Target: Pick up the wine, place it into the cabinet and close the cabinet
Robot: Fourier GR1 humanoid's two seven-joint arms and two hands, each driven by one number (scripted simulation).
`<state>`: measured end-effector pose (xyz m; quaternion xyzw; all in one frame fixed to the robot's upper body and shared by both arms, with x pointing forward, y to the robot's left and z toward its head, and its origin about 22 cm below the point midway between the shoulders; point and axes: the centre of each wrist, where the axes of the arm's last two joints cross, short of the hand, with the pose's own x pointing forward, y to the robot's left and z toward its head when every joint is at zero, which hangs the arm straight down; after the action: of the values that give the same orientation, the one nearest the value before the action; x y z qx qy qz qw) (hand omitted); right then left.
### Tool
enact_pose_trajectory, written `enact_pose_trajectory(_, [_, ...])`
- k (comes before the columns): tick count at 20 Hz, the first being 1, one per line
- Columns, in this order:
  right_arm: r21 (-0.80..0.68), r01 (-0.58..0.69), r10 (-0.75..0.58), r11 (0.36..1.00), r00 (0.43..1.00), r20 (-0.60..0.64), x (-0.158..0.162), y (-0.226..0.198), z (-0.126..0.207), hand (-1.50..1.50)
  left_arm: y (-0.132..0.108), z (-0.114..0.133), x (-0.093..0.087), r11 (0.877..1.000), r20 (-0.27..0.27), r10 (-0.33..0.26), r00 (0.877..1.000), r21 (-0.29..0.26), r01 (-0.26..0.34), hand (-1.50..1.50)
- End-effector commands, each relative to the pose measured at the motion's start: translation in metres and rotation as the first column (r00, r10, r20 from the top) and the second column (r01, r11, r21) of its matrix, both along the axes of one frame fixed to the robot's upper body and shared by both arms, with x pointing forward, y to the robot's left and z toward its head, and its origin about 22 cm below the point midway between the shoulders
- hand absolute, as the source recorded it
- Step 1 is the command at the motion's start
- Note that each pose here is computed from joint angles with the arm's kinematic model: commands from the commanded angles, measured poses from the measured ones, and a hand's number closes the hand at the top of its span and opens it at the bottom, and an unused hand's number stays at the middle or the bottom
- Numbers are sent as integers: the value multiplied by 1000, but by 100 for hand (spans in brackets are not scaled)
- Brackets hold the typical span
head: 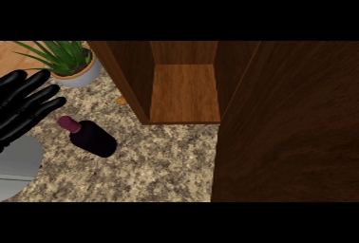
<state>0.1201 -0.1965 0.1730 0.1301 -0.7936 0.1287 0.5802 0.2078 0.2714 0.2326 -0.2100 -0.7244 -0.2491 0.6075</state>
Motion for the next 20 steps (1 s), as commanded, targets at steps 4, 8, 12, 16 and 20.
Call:
enact_pose_trajectory(4, [40, -17, 14, 999, 997, 77, -29, -5, 32, -150, 25, -10, 24, 1000, -4, 24, 1000, 9, -24, -150])
enact_pose_trajectory(8, [52, -35, 30, 998, 995, 92, -36, -6, 41, -150, 32, -38, 44, 999, -42, 22, 999, 38, -20, -150])
enact_pose_trajectory(12, [38, -11, 8, 999, 996, 94, -31, -5, 38, -150, 53, -61, 37, 997, -64, 48, 997, 71, -43, -150])
enact_pose_trajectory(16, [44, -24, 21, 999, 996, 83, -35, -4, 38, -150, 56, -71, 62, 996, -77, 71, 995, 58, -67, -150])
enact_pose_trajectory(20, [45, -36, 32, 998, 996, 85, -38, -9, 45, -150, 70, -95, 65, 993, -111, 66, 992, 101, -55, -150])
